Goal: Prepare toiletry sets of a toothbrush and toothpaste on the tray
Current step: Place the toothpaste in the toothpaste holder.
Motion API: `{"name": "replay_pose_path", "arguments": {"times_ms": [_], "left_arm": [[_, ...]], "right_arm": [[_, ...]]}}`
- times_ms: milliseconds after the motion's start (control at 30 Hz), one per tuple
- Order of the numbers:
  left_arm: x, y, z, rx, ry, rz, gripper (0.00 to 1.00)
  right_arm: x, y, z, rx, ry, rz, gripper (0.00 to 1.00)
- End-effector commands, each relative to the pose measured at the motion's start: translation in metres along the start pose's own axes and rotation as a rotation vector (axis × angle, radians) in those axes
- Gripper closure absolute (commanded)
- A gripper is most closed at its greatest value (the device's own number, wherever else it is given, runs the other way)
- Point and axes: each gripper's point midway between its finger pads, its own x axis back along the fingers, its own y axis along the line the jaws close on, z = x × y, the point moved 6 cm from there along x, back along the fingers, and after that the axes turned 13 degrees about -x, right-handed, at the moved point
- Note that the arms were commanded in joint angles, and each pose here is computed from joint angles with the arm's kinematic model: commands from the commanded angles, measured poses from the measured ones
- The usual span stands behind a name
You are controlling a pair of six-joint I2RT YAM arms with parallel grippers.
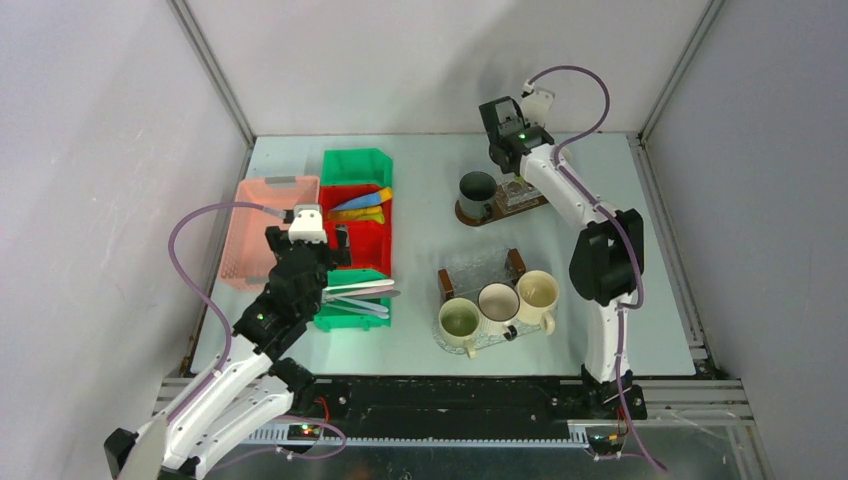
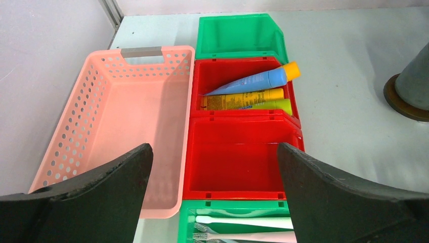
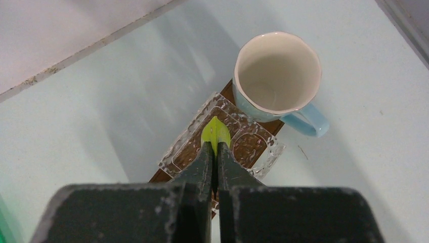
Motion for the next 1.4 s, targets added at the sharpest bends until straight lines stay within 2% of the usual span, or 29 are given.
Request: {"name": "replay_pose_path", "arguments": {"times_ms": [0, 467, 633, 867, 1067, 1233, 1367], "left_arm": [[-0.003, 0.001, -0.001, 0.025, -0.019, -0.026, 0.0], [-0.004, -0.001, 0.001, 0.016, -0.011, -0.023, 0.0], [-0.005, -0.001, 0.001, 0.013, -0.008, -0.024, 0.0], [-0.005, -0.001, 0.001, 0.014, -0.008, -0.025, 0.0], [-0.005, -0.001, 0.001, 0.014, -0.009, -0.022, 0.0], [-0.004, -0.001, 0.0, 0.02, -0.015, -0.021, 0.0], [-0.003, 0.0, -0.002, 0.027, -0.023, -0.016, 0.0]], "right_arm": [[-0.003, 0.011, -0.018, -0.092, -0.061, -0.015, 1.0], [-0.026, -0.001, 0.006, -0.135, -0.032, 0.067, 1.0], [-0.029, -0.007, 0.01, -0.166, -0.041, 0.103, 0.95], [-0.03, -0.011, 0.014, -0.188, -0.038, 0.123, 0.77], [-0.024, -0.01, 0.007, -0.204, -0.035, 0.102, 0.64], [-0.007, -0.004, -0.009, -0.218, -0.04, 0.046, 0.51], [0.01, -0.001, -0.02, -0.203, -0.055, -0.016, 0.45]]}}
